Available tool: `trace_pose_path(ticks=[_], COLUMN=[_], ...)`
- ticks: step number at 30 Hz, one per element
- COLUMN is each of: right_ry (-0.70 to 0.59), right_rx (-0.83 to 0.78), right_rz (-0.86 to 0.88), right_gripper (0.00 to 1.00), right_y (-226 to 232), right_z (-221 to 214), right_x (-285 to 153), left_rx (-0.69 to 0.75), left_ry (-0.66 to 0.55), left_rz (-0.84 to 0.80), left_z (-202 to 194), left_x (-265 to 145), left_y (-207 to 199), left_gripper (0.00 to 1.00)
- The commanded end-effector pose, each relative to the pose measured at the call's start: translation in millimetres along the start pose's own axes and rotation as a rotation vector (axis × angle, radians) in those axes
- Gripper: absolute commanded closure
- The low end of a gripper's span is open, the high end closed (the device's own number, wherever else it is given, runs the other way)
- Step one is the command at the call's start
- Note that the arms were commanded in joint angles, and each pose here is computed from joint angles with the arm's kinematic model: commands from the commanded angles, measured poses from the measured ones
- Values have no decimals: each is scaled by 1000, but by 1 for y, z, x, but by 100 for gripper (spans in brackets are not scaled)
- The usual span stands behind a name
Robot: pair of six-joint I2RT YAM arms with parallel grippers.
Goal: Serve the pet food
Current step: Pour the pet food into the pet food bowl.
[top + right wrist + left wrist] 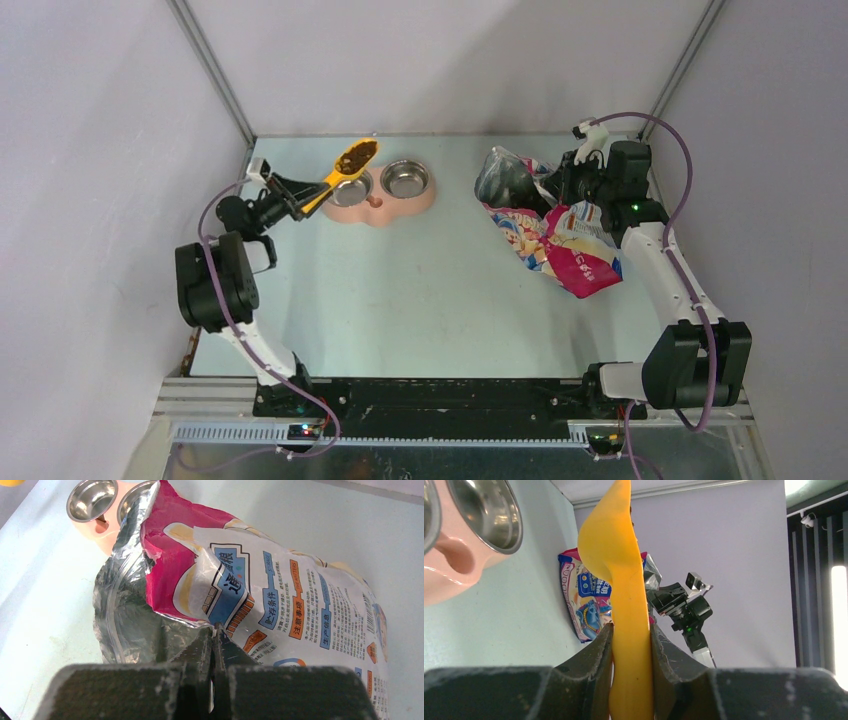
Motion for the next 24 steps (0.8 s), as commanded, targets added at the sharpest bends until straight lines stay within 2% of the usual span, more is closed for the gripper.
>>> trace_pose_path(ticks=[1, 8, 9, 21, 24], right_ry=[0, -1, -1, -7, -8], right_rx=[16, 15, 16, 13, 13], right_rz=[-86, -87, -87, -81, -81], right_gripper=[100, 100, 100, 100, 100], right_y=[-14, -14, -14, -12, -12], right_z=[-1, -1, -1, 1, 1], right_x=[0, -1, -1, -3, -3], left_rx=[72, 26, 59, 21, 49], left_ry=[-37, -63, -63, -78, -73], left_rz=[-17, 64, 77, 214, 263], left_z=[6, 7, 7, 7, 7], left_x=[-10, -17, -18, -30, -34], left_y=[-2, 12, 13, 35, 39], left_gripper=[100, 100, 100, 100, 100])
Point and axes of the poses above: each gripper's point midway between its finger pads, its own x axis out along the fingers, its own y axis along the line the jaws close on, z = x × y, the point moved 9 cm from there along -x, back along the fingers, and after that the axes turned 14 degrees about x, right-handed, at the moved point
